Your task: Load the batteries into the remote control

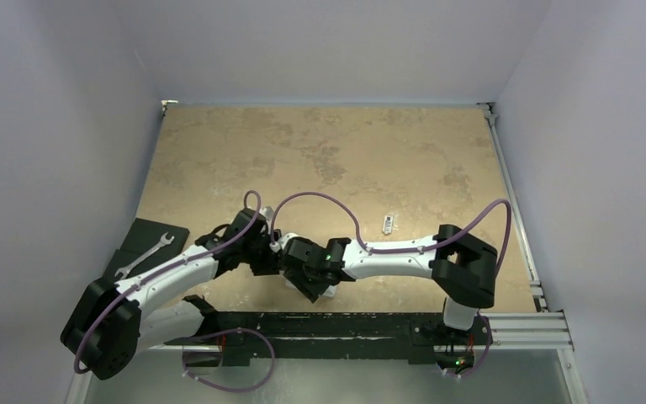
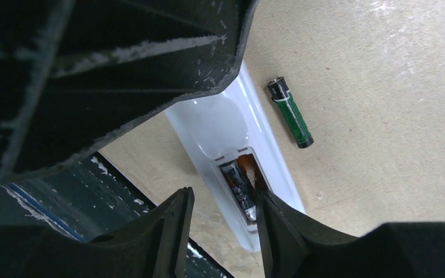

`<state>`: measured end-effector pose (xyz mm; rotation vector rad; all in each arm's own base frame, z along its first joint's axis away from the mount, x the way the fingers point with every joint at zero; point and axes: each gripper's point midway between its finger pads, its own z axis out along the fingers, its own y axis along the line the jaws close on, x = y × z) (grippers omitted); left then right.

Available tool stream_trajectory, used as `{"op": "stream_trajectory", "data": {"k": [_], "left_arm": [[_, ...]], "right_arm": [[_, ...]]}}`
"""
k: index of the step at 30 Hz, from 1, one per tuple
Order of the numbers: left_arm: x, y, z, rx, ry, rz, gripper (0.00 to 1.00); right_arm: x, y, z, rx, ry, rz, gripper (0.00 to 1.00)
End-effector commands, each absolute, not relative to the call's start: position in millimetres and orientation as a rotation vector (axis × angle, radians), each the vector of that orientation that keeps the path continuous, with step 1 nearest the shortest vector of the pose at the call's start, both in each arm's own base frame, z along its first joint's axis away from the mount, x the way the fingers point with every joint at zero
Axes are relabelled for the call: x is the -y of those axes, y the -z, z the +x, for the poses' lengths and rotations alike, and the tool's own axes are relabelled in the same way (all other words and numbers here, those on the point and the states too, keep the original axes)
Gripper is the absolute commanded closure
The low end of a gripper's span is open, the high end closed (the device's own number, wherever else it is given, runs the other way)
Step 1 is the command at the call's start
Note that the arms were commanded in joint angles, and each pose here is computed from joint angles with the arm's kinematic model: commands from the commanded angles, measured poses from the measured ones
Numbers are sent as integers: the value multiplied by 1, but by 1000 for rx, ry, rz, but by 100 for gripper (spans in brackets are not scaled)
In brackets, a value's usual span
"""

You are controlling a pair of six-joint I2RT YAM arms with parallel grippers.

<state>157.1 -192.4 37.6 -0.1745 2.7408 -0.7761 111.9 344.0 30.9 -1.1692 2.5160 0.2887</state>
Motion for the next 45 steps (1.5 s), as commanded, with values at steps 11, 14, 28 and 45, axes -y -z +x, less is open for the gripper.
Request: {"op": "stream_trajectory", "data": {"k": [11,14,28,45], "left_arm": [[196,-59,152,-2727,828,-142,51],[197,-58,145,-2750,849,-140,50],[211,-45,125,-2817,969,-150,47],[217,-36,124,-2821,977,-174,45]], "right_arm": [[-343,-84,129,-2416,-329,-982,41],[-332,-81,139,-2424,-251,-926,42],[-325,-70,176,-2457,-267,-812,56],[-339,-44,173,-2474,-347,-954,49]]}}
